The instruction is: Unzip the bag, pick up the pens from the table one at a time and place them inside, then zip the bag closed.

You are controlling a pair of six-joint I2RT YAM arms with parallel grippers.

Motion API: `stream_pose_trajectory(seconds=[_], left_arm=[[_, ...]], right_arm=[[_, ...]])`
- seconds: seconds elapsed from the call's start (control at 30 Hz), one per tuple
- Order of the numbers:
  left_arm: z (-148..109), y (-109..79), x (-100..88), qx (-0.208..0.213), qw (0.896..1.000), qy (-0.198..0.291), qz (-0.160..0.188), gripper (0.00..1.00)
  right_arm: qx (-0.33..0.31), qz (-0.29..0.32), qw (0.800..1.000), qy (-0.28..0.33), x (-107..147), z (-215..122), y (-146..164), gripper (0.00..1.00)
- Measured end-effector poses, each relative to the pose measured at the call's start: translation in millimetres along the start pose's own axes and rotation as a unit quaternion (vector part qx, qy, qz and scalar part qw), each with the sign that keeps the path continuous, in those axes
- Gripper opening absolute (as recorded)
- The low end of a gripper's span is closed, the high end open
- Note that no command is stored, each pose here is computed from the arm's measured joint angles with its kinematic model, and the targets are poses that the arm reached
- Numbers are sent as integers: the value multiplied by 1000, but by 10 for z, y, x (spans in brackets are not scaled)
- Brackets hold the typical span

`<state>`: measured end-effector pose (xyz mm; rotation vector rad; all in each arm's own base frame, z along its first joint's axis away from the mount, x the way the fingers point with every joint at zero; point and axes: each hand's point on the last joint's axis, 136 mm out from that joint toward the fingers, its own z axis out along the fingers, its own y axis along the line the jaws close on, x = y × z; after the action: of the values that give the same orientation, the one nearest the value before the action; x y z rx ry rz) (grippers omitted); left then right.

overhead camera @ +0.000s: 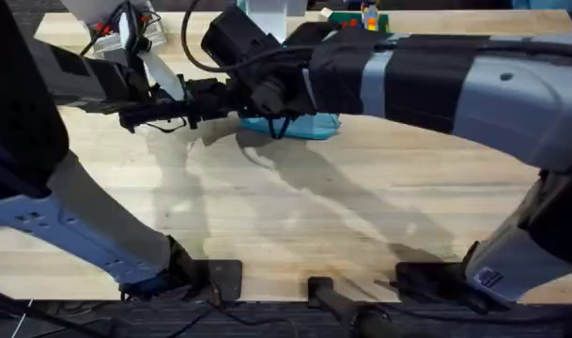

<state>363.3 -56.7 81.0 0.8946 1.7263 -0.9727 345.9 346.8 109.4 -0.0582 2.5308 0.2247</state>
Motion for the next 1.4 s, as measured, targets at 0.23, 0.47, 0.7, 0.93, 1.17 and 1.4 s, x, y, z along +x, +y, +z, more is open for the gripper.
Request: stream_pose_trajectory(seconds=[0.23, 0.47, 0.7, 0.93, 1.17, 1.4], left_arm=[[0, 0, 0, 0, 1000, 0, 0, 41], [0, 3, 10, -1, 1000, 3, -1, 41], [0, 3, 10, -1, 1000, 3, -1, 41], [0, -1, 13, -1, 1000, 3, -3, 41], [-6, -7, 22, -1, 1000, 4, -8, 41], [-6, -6, 22, -1, 1000, 5, -8, 41]], right_arm=[[7, 1, 1000, -5, -11, 16, -19, 901], [19, -2, 1000, -11, -8, 58, -39, 870], [28, -1, 999, -16, -25, 57, -72, 759], [34, 0, 999, -21, -39, 57, -96, 551], [39, 1, 999, -24, -26, 137, -95, 344], [34, 4, 999, -28, -46, 142, -71, 108]])
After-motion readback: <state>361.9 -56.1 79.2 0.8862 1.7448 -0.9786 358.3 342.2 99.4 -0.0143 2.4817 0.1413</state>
